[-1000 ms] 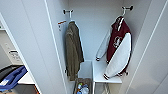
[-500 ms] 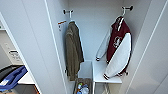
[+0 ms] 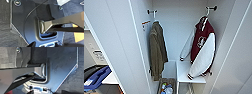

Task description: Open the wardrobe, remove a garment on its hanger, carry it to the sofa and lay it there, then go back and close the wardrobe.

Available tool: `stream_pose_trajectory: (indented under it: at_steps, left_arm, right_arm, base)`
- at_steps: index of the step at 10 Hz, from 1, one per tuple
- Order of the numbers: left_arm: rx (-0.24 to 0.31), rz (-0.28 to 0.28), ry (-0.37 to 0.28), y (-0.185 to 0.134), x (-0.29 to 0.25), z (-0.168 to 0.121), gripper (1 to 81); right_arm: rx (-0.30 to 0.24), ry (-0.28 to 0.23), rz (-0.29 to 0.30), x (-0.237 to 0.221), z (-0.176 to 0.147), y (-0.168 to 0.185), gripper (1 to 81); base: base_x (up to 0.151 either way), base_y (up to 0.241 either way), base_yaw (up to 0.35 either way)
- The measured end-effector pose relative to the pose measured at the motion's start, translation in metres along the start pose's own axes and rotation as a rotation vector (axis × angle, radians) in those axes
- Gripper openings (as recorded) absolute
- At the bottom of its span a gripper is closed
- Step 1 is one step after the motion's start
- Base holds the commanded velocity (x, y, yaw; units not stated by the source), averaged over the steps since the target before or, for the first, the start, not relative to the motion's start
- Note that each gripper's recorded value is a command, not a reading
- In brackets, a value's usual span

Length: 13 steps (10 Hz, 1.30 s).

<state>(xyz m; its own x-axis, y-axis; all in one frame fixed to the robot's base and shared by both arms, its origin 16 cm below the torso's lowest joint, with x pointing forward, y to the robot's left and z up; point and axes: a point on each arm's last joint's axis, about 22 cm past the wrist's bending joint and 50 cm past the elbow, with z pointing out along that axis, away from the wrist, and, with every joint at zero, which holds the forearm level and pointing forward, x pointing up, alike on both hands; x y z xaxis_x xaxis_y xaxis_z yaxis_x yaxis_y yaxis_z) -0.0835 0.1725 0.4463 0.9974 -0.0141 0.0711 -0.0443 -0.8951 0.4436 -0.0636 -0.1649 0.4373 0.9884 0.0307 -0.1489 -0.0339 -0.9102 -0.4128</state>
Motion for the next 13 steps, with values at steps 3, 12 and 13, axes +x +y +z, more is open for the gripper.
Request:
stream_pose_trajectory:
  at_steps: [3, 12, 13]
  left_arm:
    - [-0.002, -0.005, -0.011, 0.003, -0.013, -0.001, 81.1]
    - [-0.003, -0.001, -0.001, 0.003, -0.006, 0.0, 81.1]
    - [-0.003, 0.0, -0.001, 0.002, -0.006, 0.0, 81.1]
  right_arm:
    - [0.009, -0.006, 0.0, -0.008, 0.003, -0.007, 81.1]
    - [-0.01, 0.008, -0.002, -0.001, 0.005, -0.005, 81.1]
    - [-0.01, 0.009, -0.002, -0.001, 0.006, -0.005, 81.1]
  base:
    - [0.083, 0.0, 0.0]
    - [0.087, 0.0, 0.0]
    - [0.089, 0.0, 0.0]
